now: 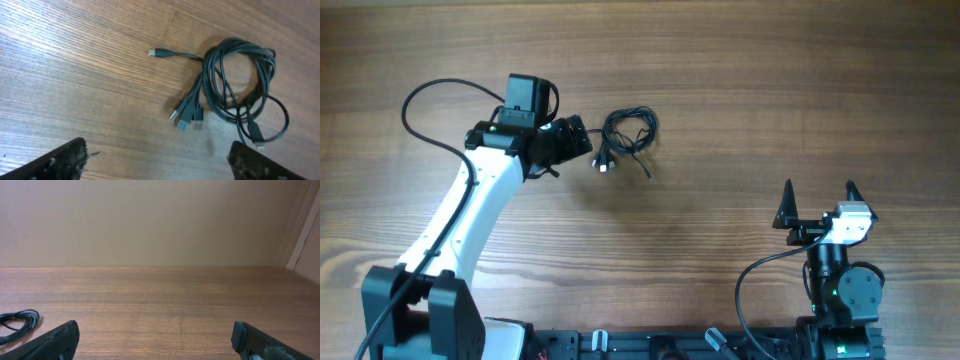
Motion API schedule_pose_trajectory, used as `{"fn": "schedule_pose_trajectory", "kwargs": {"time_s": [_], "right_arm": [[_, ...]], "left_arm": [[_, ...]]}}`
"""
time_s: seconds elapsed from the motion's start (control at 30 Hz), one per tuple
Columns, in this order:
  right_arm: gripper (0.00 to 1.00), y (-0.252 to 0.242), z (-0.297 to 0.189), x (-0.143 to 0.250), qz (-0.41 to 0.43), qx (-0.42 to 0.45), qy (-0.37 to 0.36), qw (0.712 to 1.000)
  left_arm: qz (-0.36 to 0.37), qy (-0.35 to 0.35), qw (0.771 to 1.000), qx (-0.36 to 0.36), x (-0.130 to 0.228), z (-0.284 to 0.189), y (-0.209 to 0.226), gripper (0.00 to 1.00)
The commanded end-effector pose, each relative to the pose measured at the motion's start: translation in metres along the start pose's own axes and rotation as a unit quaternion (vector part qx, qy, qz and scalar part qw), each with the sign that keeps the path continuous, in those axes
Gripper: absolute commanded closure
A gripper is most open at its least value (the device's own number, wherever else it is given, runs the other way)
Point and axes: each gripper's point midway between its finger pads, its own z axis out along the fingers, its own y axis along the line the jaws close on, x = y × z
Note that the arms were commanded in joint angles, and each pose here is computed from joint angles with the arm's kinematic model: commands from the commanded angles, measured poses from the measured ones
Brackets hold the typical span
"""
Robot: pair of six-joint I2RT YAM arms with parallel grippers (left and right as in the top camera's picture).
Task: Untangle cables
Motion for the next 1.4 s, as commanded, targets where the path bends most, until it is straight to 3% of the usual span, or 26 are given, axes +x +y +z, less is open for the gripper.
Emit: {"fn": "schedule_pose_trajectory", "kwargs": {"time_s": [0.0,0.33,0.5,0.53,0.6,0.67,0.7,0.73,0.8,0.83,0.9,0.97,1.03,1.13,1.23,1.37], "right_arm": [[0.0,-0.003,-0.001,-0.003,0.008,0.009,-0.007,1.0],[0.0,-0.004,-0.001,-0.003,0.007,0.009,-0.007,1.0],[0.0,-0.003,-0.001,-0.003,0.008,0.009,-0.007,1.0],[0.0,-0.004,-0.001,-0.003,0.008,0.009,-0.007,1.0],[0.0,-0.003,-0.001,-0.003,0.008,0.009,-0.007,1.0],[0.0,-0.003,-0.001,-0.003,0.008,0.009,-0.007,1.0],[0.0,-0.003,-0.001,-0.003,0.007,0.009,-0.007,1.0],[0.0,-0.003,-0.001,-0.003,0.007,0.009,-0.007,1.0],[0.0,-0.003,-0.001,-0.003,0.007,0.009,-0.007,1.0],[0.0,-0.004,-0.001,-0.003,0.008,0.009,-0.007,1.0],[0.0,-0.004,-0.001,-0.003,0.008,0.009,-0.007,1.0],[0.0,-0.004,-0.001,-0.003,0.007,0.009,-0.007,1.0],[0.0,-0.003,-0.001,-0.003,0.008,0.009,-0.007,1.0],[0.0,-0.004,-0.001,-0.003,0.007,0.009,-0.007,1.0],[0.0,-0.003,-0.001,-0.003,0.007,0.009,-0.007,1.0],[0.0,-0.004,-0.001,-0.003,0.007,0.009,-0.007,1.0]], "left_arm": [[-0.002,0.002,1.0,-0.013,-0.004,0.014,0.002,0.14],[-0.005,0.047,0.998,-0.04,0.011,0.047,0.013,0.16],[-0.005,0.059,0.997,-0.047,0.016,0.056,0.016,0.24],[-0.005,0.061,0.997,-0.049,0.016,0.057,0.017,0.28],[-0.005,0.06,0.997,-0.048,0.016,0.059,0.017,0.49],[-0.005,0.052,0.998,-0.043,0.012,0.06,0.014,0.83],[-0.005,0.05,0.998,-0.041,0.011,0.061,0.013,0.93],[-0.004,0.049,0.998,-0.038,0.011,0.061,0.012,0.96],[0.002,0.05,0.998,-0.03,0.013,0.062,0.005,0.94],[0.007,0.048,0.999,-0.024,0.013,0.062,0.0,0.86],[0.017,0.036,0.999,-0.01,0.01,0.063,-0.012,0.61],[0.023,0.023,0.999,0.003,0.007,0.064,-0.023,0.57],[0.009,0.008,1.0,0.02,0.004,0.064,-0.038,0.44],[-0.004,-0.012,0.999,0.039,0.0,0.065,-0.056,0.44],[0.002,-0.03,0.998,0.051,0.0,0.073,-0.074,0.5],[0.019,-0.063,0.997,0.034,-0.002,0.093,-0.082,0.53]]}}
